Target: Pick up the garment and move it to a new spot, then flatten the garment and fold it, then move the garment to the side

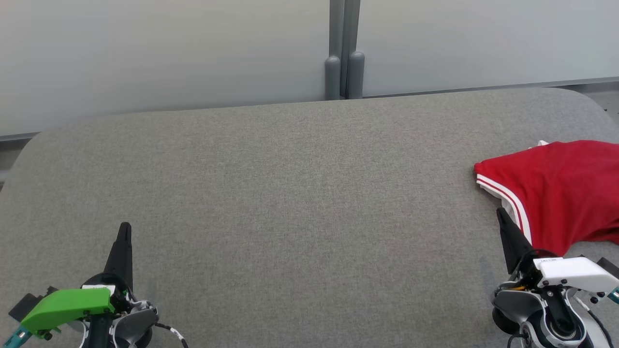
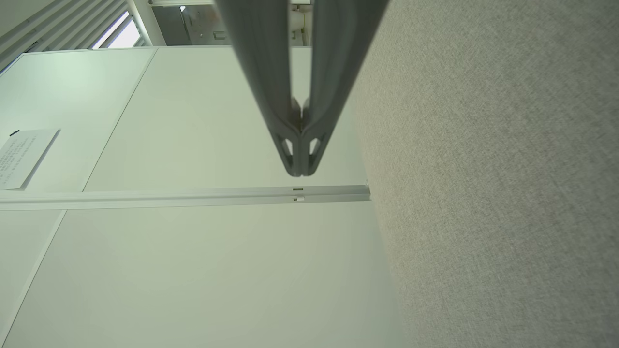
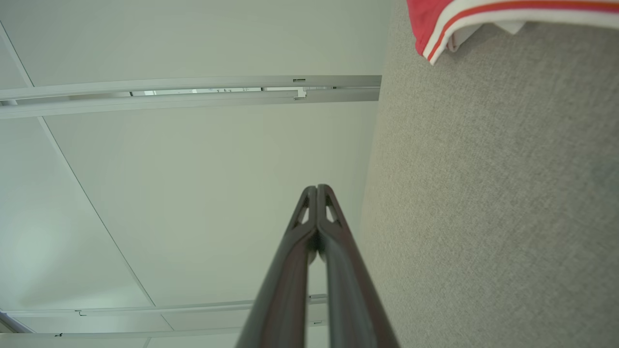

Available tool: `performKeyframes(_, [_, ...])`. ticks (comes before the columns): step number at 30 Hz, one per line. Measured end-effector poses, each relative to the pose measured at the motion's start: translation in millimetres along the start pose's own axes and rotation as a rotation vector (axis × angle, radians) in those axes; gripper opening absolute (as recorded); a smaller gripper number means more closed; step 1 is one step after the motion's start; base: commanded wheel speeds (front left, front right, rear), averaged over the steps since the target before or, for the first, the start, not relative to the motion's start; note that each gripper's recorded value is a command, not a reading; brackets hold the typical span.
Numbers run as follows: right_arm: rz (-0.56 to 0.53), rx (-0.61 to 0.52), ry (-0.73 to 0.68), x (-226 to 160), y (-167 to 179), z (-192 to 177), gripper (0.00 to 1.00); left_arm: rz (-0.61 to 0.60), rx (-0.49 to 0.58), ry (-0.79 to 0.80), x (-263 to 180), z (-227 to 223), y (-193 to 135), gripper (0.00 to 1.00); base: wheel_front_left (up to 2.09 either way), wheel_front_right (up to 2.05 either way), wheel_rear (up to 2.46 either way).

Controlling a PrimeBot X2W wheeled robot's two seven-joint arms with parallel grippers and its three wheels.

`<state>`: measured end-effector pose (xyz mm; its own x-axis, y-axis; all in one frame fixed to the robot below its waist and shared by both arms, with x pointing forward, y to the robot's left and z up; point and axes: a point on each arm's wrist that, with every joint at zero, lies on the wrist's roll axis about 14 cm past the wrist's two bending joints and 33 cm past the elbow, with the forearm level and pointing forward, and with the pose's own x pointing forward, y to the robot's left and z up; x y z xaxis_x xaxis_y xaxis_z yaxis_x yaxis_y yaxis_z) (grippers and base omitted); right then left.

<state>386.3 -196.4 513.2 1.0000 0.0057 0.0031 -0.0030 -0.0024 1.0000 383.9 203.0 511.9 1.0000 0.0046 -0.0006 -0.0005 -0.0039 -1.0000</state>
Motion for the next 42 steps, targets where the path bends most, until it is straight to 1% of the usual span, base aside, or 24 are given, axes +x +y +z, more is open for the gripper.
performKeyframes(42, [0.000, 0.000, 0.000, 0.0, 0.0, -0.1, 0.00, 0.000, 0.000, 0.000, 0.0, -0.1, 0.0, 0.00, 0.00, 0.00, 0.00])
